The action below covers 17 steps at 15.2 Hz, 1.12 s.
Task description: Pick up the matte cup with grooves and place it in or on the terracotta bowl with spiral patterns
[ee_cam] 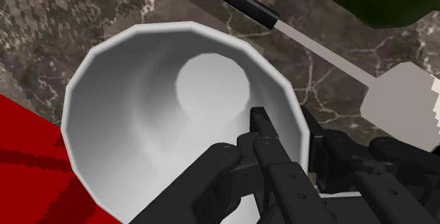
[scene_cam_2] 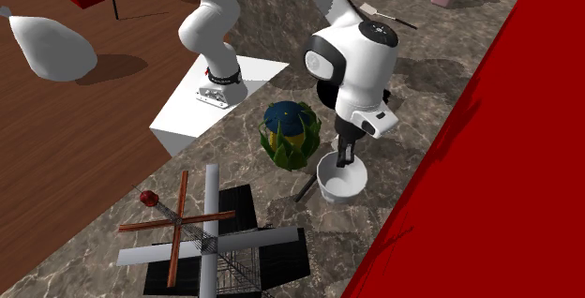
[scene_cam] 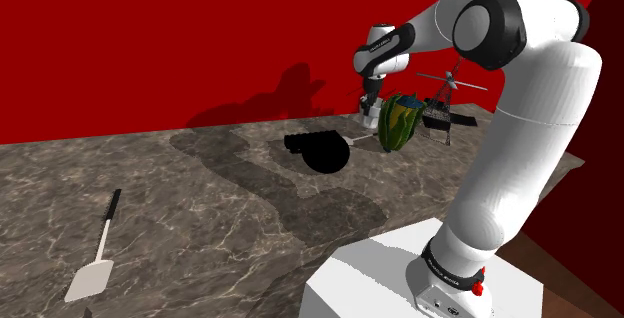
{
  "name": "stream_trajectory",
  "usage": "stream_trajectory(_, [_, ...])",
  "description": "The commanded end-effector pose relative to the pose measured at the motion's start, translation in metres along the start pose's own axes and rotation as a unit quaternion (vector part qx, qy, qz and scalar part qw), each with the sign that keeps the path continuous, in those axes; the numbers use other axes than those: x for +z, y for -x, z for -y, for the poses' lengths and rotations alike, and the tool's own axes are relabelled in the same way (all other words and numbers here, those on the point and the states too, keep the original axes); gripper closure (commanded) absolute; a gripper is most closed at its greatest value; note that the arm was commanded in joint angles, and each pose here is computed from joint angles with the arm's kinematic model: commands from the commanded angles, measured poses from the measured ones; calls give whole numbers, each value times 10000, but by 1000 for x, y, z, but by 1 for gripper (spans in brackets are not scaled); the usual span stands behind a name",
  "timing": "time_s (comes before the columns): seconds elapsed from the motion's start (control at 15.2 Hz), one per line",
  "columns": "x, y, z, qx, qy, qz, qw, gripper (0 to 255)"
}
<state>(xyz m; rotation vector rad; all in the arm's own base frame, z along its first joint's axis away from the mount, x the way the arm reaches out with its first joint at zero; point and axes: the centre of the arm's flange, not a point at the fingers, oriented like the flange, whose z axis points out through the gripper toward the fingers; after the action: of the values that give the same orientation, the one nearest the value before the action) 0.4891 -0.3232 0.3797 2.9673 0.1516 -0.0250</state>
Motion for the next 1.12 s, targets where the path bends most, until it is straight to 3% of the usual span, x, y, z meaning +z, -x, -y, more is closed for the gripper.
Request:
stream_trajectory(0.0, [-10, 0, -2, 1, 1, -1, 10000, 255])
stream_trajectory(1.06, [-93, 3, -16, 1, 1, -1, 10000, 255])
